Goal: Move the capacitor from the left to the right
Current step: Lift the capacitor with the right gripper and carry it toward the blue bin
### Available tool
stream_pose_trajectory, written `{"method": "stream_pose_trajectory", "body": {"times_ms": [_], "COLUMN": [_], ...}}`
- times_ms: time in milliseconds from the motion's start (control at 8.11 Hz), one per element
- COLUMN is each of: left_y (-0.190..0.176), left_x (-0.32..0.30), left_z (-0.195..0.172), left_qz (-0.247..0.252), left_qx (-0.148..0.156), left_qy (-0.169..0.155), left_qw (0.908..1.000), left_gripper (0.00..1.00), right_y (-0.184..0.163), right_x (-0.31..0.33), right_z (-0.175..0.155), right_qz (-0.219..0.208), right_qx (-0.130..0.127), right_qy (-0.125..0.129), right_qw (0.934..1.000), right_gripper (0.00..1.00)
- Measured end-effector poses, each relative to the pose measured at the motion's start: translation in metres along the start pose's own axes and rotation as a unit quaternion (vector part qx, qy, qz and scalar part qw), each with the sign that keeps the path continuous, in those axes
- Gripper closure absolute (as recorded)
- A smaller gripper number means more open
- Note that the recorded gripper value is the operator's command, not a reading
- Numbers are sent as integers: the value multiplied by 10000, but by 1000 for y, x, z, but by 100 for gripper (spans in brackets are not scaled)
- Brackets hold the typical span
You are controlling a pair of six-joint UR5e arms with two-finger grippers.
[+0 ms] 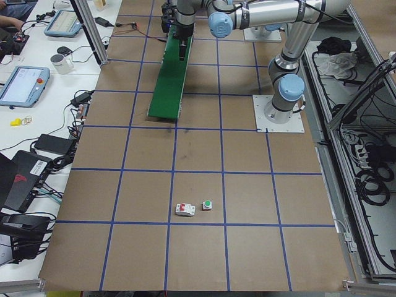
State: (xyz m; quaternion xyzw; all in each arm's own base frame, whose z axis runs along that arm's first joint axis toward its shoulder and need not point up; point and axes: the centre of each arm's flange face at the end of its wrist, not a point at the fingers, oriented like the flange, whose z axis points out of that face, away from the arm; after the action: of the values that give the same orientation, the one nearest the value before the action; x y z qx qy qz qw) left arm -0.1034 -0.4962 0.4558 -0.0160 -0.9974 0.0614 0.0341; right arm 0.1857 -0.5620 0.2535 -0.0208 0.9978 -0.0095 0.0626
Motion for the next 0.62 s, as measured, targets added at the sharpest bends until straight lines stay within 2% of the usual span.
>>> {"method": "stream_pose_trajectory", "body": {"times_ms": [123,370,616], "left_y": [0,0,0], "left_x": [0,0,0], "left_z": [0,0,0], "left_qz": [0,0,0], "left_qx": [-2,-4,-2], "left_qy": [-4,-5,-5], "left_qw": [10000,10000,10000], "left_gripper": [0,0,0], "right_y": [1,-5,-19], "right_x": [4,31,77], "right_z": [-2,-23,-85], "right_qz": [-116,-195,-25], "right_qx": [-96,-89,-125], "right_qy": [139,538,731], "right_qw": [9998,9983,9972], "right_gripper": [100,100,100]}}
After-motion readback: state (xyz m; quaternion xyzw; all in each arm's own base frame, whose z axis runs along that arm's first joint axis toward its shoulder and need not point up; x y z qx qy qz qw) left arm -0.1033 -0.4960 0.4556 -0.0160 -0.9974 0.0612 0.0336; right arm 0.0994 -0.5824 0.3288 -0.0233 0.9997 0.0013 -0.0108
